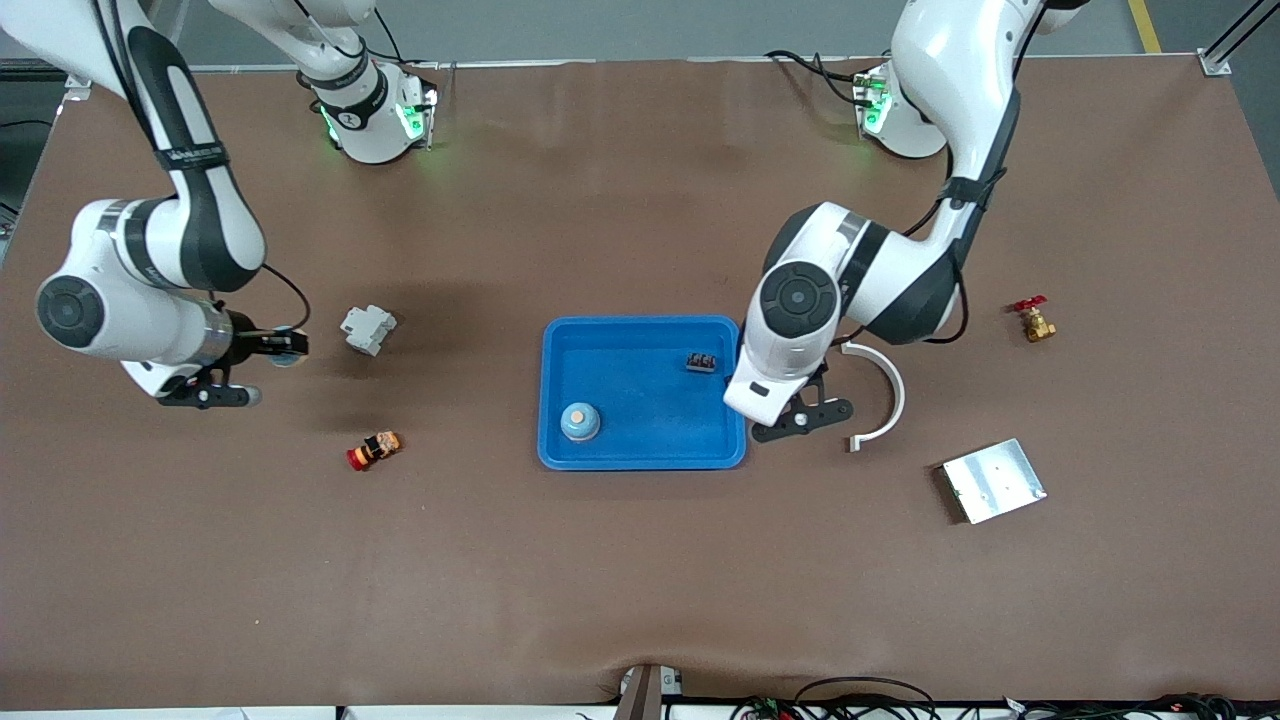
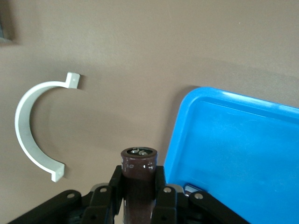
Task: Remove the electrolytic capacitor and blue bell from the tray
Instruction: 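Carry the bell with the right gripper while the left gripper carries the capacitor, then lower the capacitor with the left gripper while the right gripper lowers the bell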
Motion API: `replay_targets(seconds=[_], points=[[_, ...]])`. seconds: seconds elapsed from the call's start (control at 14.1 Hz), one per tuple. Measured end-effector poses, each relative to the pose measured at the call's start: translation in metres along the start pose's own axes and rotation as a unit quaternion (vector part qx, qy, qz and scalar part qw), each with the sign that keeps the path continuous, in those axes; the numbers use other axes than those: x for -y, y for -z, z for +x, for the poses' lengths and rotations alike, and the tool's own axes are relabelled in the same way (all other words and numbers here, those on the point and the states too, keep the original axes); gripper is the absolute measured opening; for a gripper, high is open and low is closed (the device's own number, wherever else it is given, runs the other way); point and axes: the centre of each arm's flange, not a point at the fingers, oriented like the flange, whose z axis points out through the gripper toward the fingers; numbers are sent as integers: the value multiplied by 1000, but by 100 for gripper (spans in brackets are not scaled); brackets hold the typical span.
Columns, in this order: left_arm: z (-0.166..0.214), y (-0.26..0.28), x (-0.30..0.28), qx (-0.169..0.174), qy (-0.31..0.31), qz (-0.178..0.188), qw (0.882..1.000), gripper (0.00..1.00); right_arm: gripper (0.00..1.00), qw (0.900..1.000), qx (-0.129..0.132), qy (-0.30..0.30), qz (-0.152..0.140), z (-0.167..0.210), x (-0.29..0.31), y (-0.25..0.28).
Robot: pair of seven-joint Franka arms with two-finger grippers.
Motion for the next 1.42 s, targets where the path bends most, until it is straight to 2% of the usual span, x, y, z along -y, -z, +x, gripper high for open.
replay_targets(seconds=[0.14,0.21,0.36,0.57,0.71,0.85,0.99,1.28,1.42], points=[[4,1,7,-7,0,-8,1000,30,66,1000,-15,21,-7,-5,-28,-9],[4,-5,9,-17,0,-18,1000,30,66,998,-38,40,-9,-12,-50,-26],[3,-14,14,-24,-4,-25,999,30,66,997,-48,57,-9,-20,-66,-42],[2,-28,40,-33,-44,-32,998,30,66,995,-56,81,-11,-25,-81,-55],[1,-37,65,-39,-99,-35,994,30,66,993,-63,95,-13,-26,-102,-71],[8,-43,97,-47,-148,-39,987,30,66,993,-63,100,-13,-28,-120,-89],[13,-44,118,-45,-170,-42,984,30,66,993,-60,101,-11,-27,-122,-99],[5,-57,120,-42,-191,-44,980,30,66,993,-55,102,-8,-26,-121,-107],[-2,-67,119,-47,-195,-48,978,30,70,994,-54,92,-7,-25,-120,-109]])
